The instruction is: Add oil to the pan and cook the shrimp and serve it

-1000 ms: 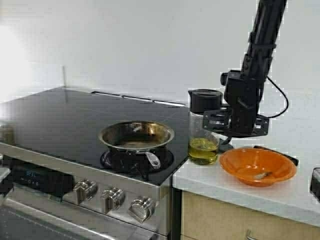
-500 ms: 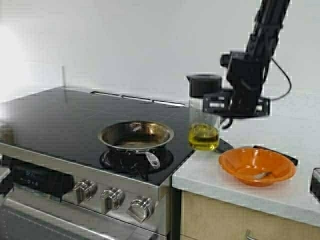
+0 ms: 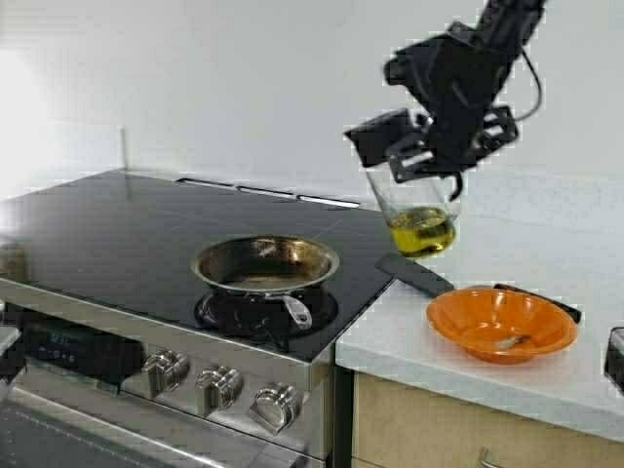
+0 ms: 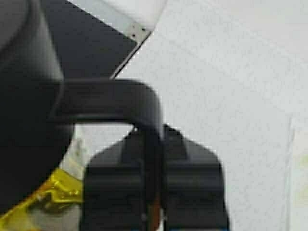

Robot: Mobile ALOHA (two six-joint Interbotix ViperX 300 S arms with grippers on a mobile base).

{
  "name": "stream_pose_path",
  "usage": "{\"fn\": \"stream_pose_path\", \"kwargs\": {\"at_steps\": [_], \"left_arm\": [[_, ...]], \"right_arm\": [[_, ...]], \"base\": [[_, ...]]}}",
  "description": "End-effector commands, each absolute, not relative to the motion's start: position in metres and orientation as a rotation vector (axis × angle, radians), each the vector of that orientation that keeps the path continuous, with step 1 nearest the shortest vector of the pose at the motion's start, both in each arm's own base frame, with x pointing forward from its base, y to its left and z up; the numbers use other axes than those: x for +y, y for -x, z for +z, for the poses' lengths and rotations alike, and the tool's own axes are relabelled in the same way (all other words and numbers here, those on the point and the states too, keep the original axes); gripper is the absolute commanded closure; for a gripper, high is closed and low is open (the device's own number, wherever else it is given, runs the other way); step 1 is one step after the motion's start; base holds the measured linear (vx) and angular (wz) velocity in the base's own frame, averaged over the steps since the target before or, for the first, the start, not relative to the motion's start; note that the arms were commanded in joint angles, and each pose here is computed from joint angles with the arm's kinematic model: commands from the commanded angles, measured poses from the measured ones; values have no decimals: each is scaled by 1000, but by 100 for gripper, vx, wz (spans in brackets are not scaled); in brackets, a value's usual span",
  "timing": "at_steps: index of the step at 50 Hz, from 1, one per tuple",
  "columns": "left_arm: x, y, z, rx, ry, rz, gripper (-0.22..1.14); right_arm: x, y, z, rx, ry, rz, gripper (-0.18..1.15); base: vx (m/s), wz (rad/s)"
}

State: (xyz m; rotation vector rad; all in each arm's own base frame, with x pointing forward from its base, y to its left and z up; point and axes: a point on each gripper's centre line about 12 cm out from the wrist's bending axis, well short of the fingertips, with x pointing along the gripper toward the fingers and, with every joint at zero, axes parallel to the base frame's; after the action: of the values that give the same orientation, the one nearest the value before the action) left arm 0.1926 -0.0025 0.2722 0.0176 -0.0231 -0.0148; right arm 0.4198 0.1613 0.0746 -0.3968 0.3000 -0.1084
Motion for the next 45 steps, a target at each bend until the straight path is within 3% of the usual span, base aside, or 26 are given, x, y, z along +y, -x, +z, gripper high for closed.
{"fn": "stream_pose_path", "kwargs": {"at_steps": [1, 18, 45], "left_arm": [[-2, -194, 274, -28, -13, -13, 89], [-2, -194, 271, -17, -1, -15, 89], [-2, -193, 271, -12, 1, -14, 89]], "right_arm": [[179, -431, 116, 218, 358, -121, 90], [194, -444, 121, 239, 333, -114, 90], [238, -460, 122, 284, 786, -118, 90]], "base": [[0, 0], [0, 0], [0, 0]]}}
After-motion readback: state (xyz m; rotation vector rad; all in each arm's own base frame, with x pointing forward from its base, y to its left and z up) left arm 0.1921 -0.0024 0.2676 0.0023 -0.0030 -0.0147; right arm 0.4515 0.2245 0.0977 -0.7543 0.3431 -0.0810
